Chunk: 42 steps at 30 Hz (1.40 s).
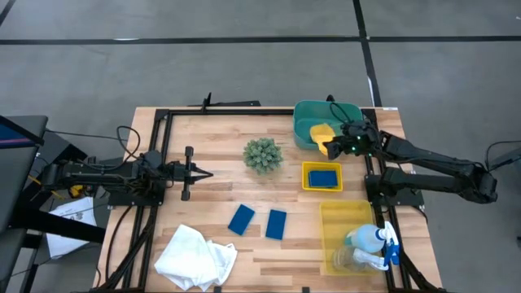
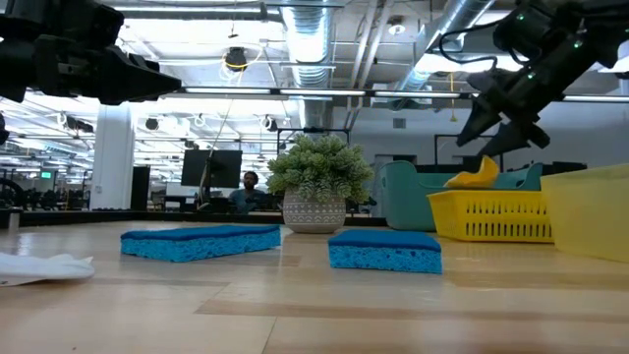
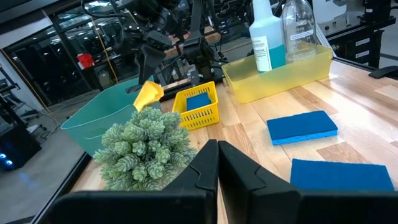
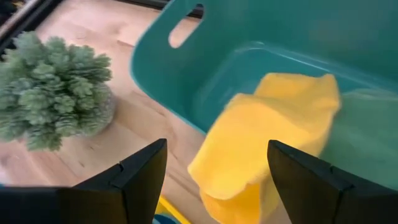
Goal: Pick & Place Kitchen Items
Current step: Put the yellow towel into the green bin
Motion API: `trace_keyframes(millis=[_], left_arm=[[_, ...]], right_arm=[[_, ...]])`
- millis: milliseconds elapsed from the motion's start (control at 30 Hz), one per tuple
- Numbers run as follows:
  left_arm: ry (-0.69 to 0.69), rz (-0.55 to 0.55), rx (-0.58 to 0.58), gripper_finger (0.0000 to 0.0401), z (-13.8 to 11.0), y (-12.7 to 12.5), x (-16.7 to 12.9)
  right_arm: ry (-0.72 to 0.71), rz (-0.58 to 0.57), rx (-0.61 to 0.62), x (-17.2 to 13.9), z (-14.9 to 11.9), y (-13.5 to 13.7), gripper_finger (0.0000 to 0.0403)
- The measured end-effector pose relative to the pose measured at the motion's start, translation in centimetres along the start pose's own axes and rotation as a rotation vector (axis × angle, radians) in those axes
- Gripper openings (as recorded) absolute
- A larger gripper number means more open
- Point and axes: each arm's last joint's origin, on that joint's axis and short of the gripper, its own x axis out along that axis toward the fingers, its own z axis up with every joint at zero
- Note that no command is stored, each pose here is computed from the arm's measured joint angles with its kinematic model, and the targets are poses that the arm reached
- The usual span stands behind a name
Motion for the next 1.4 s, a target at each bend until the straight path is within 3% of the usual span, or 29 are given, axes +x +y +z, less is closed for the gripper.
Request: trace_keyframes(millis=[667,867,1100,1400], left_arm=[[0.001,0.000,0.000,0.0007,0.0,0.0,0.0],[0.001,0.000,0.000,0.0007,0.0,0.0,0.0],[0.001,0.000,0.000,0.0007,0.0,0.0,0.0],[0.001,0.000,0.000,0.0007,0.0,0.0,0.0]], right_arm=[[0.123,-0.110,0.031,-0.1,-0.8,-0.5,0.0256],[0.163,-0.127,0.005,0.8,-0.9,-0.5,0.0182],[0.118,-0.031,-0.075,1.2,-0.3,0.2,0.0018],[0.030,-0.012,-0.135,1.3,0.5,0.5,0.0003]])
